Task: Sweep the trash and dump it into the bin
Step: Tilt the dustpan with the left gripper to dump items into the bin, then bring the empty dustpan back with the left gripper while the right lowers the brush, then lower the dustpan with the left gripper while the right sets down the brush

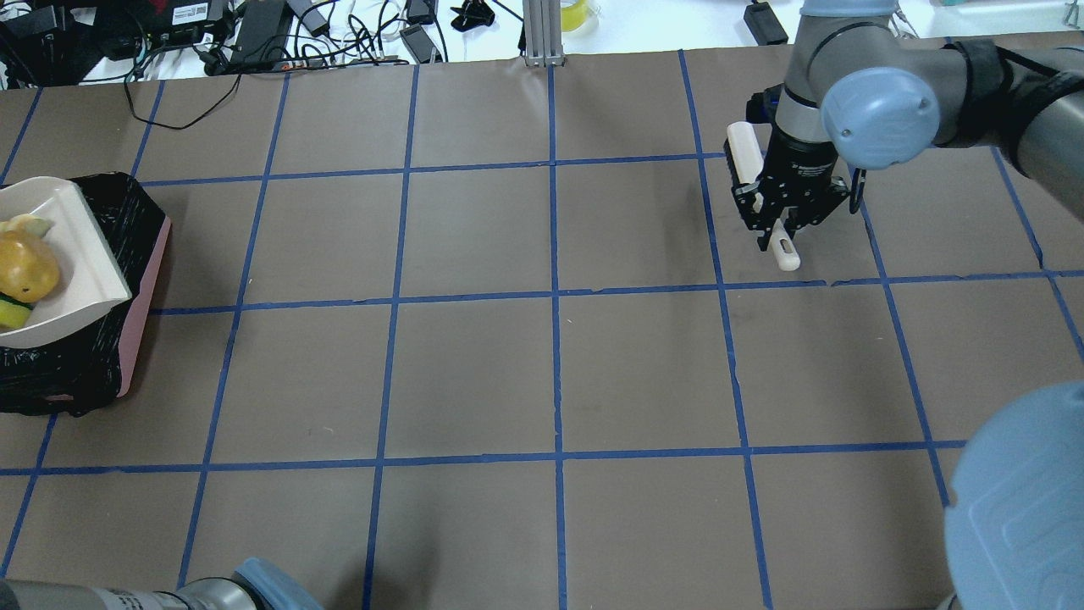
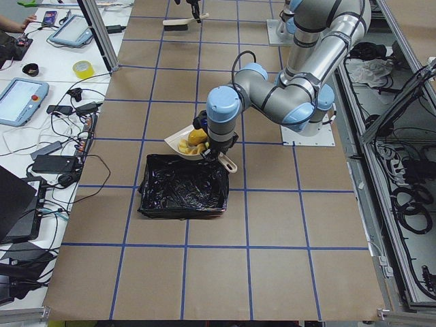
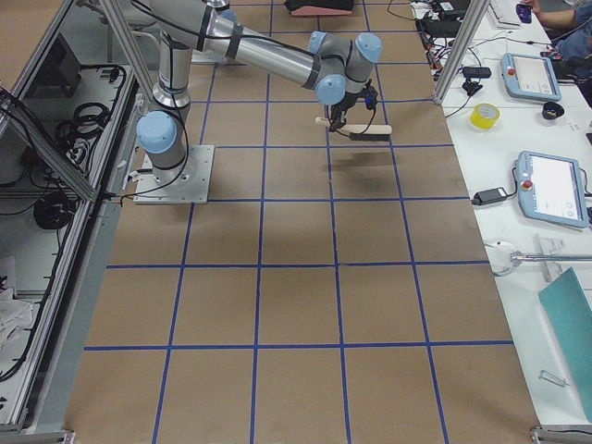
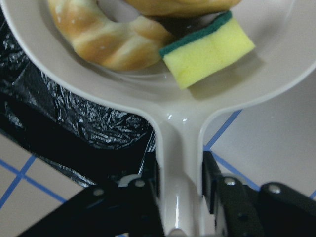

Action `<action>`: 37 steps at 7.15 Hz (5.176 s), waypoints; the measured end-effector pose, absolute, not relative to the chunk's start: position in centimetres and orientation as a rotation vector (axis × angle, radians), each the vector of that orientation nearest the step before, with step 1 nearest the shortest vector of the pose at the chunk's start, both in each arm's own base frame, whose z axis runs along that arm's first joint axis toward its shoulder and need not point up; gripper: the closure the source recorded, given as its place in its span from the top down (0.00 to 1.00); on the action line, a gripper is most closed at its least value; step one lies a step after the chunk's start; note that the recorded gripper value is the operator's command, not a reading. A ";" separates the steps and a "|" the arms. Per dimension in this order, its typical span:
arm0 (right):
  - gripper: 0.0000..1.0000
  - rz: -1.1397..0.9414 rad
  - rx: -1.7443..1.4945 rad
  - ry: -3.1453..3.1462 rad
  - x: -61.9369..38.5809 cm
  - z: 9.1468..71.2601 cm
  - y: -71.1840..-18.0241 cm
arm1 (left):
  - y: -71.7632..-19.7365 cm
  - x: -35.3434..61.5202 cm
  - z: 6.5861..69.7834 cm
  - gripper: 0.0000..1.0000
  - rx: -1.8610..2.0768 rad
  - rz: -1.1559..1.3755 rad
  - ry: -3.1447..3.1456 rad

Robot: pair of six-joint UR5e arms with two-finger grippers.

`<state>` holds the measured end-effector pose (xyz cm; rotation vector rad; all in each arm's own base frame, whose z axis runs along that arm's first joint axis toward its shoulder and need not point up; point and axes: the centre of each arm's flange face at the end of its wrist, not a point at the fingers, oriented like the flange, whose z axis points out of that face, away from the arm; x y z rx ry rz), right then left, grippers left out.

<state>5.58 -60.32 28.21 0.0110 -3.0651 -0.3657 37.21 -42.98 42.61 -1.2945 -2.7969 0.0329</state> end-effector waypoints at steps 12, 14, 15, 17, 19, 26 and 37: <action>0.98 -0.380 0.099 -3.044 -8.6 23.5 -59.8 | -52.4 37.3 42.8 0.00 -1.956 -1.111 -2.911; 0.99 -0.351 0.099 -3.045 -8.7 23.9 -60.0 | -53.2 35.8 43.6 0.00 -2.026 -1.084 -2.912; 0.99 -0.329 0.095 -3.055 -8.4 24.6 -60.1 | -53.7 35.3 44.3 0.00 -2.079 -0.970 -2.907; 0.99 -0.267 0.101 -3.084 -7.6 26.7 -60.3 | -54.3 33.3 46.1 0.00 -2.183 -0.596 -2.829; 0.99 -0.258 0.166 -3.089 -7.4 26.9 -60.4 | -54.8 29.8 46.4 0.00 -2.224 -0.277 -2.674; 0.91 -0.309 0.616 -3.040 -8.7 24.6 -59.9 | -60.4 13.3 40.6 0.00 -2.201 0.143 -2.266; 0.00 -0.381 0.029 -3.102 -11.0 22.6 -57.5 | -66.2 3.2 30.8 0.00 -2.321 0.137 -2.034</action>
